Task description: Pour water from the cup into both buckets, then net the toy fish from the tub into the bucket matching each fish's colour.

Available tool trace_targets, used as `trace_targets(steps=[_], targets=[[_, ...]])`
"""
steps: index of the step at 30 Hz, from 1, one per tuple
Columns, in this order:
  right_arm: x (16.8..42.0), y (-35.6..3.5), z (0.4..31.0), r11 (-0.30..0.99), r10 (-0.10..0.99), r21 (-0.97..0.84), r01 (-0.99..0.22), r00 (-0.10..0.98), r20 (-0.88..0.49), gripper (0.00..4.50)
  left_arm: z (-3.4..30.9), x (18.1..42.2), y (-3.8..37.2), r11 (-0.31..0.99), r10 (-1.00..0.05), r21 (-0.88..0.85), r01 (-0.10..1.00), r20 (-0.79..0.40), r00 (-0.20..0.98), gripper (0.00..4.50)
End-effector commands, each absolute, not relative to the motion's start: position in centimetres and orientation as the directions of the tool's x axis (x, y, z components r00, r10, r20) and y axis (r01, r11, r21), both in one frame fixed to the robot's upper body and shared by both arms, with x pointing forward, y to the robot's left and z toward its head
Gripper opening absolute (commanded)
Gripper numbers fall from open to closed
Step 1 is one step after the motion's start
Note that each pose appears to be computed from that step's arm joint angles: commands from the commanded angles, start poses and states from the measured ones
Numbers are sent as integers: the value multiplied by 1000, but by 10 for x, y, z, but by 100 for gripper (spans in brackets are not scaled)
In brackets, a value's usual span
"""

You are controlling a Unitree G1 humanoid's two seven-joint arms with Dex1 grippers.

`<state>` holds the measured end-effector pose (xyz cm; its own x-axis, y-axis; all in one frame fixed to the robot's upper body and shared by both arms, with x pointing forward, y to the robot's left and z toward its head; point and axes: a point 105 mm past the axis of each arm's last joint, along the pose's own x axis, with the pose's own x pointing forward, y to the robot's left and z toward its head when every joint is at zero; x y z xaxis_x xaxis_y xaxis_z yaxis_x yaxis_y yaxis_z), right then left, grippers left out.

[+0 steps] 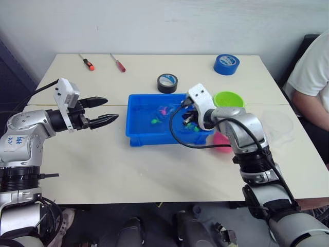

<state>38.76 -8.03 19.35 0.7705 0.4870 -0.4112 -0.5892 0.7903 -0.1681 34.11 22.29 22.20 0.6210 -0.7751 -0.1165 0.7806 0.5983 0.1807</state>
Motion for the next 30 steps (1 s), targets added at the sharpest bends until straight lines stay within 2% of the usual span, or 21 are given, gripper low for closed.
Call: trace_targets(steps=[1,14,20,25,30], targets=[[378,-85,223,792,520,-161,-589,789,-328,0,241,339,221,580,-786,238,779,-86,612,412],[360,-96,231,792,592,-49,-608,786,-179,0,244,344,215,558,-803,246,793,-83,591,412],[355,-106,228,799,583,-76,-596,800,-141,0,241,344,206,520,-828,243,819,-93,554,412],[347,-129,233,803,583,-53,-594,801,-139,0,244,345,197,493,-846,251,833,-85,527,412],[327,-182,239,858,481,-111,-502,860,-172,0,242,346,194,504,-838,251,826,-89,538,412]])
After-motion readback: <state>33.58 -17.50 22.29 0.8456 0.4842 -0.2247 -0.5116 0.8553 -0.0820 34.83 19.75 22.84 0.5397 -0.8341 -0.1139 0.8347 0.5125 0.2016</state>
